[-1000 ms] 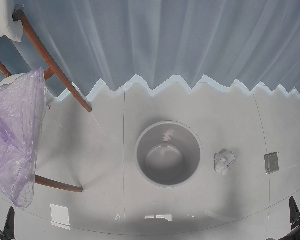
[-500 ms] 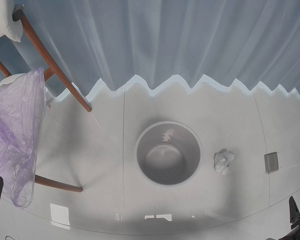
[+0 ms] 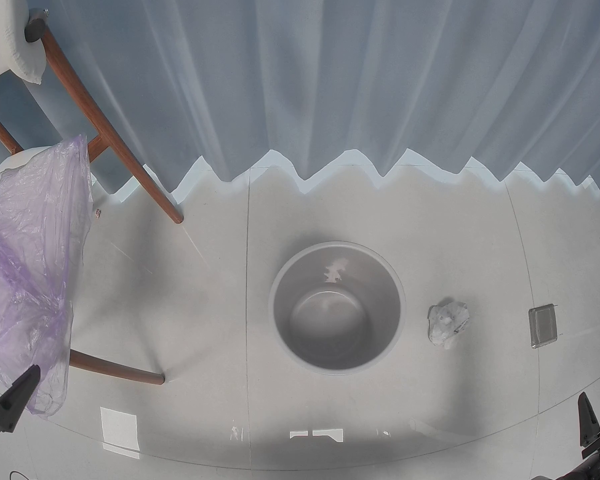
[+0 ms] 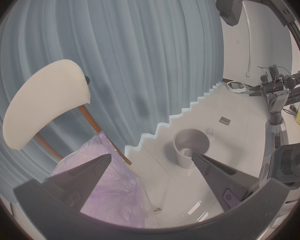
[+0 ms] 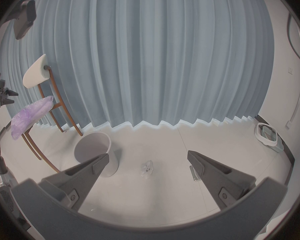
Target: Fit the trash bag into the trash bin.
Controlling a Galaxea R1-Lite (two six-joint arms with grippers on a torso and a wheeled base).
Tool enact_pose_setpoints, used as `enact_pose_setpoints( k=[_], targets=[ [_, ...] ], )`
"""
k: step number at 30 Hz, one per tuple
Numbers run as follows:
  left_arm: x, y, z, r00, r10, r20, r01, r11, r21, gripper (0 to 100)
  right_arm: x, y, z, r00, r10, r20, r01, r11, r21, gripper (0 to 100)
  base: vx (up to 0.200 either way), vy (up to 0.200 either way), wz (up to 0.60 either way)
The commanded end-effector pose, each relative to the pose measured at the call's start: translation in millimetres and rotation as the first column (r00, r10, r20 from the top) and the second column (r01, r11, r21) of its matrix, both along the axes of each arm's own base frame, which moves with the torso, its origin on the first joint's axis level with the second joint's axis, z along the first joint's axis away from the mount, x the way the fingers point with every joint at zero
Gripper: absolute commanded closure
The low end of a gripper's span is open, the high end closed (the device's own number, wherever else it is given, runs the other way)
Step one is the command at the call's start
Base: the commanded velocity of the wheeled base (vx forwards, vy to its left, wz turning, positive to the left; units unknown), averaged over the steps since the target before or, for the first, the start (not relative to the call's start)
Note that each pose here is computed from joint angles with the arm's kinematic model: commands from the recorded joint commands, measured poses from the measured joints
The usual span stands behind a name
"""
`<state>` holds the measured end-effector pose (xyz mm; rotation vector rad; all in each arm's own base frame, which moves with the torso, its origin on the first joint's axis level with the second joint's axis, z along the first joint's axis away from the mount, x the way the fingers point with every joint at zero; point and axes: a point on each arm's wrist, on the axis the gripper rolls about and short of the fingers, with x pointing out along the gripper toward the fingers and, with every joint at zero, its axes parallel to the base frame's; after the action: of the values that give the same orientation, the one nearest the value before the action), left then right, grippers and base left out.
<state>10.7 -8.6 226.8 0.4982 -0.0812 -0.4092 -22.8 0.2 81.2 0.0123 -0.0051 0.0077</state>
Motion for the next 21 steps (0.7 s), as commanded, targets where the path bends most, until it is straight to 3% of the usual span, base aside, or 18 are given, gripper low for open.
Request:
enact_pose_setpoints(
  k=[1,5,8,9,11,13,16,21],
  targets=[
    [13.5,-0.5,-0.9,0.998,0.004,-0.055,-0.003,1.000,0.014,0,0.0,0.0,-5.2,1.000,0.002,-0.001,-0.002,1.000,0.000,0,0.000,0.000,0.00],
    [23.2,-1.0,-0.2,0.997,-0.001,-0.071,0.004,0.999,0.037,0,0.0,0.0,-5.2,1.000,0.002,-0.001,-0.002,1.000,0.000,0,0.000,0.000,0.00],
    [34.4,-4.1,1.6,0.995,-0.065,-0.074,0.070,0.995,0.064,0,0.0,0.0,-5.2,1.000,0.002,-0.001,-0.002,1.000,0.000,0,0.000,0.000,0.00],
    [43.0,-10.4,4.3,0.984,-0.160,-0.073,0.167,0.979,0.115,0,0.0,0.0,-5.2,1.000,0.002,-0.001,-0.002,1.000,0.000,0,0.000,0.000,0.00],
    [52.7,-20.1,9.1,0.962,-0.261,-0.078,0.271,0.948,0.169,0,0.0,0.0,-5.2,1.000,0.002,0.000,-0.002,1.000,-0.002,0,0.000,0.000,0.00],
    [63.3,-31.1,12.7,0.950,-0.301,-0.087,0.313,0.922,0.227,0,0.0,0.0,-5.2,1.000,0.002,0.000,-0.002,1.000,-0.002,0,0.000,0.000,0.00],
    [68.9,-40.0,16.7,0.956,-0.284,-0.078,0.295,0.919,0.262,0,0.0,0.0,-5.2,1.000,0.002,0.000,-0.002,1.000,-0.002,0,0.000,0.000,0.00],
    [78.7,-60.0,20.5,0.994,-0.105,-0.035,0.111,0.961,0.254,0,0.0,0.0,-5.2,1.000,0.002,0.000,-0.002,1.000,-0.002,0,0.000,0.000,0.00]
  ],
)
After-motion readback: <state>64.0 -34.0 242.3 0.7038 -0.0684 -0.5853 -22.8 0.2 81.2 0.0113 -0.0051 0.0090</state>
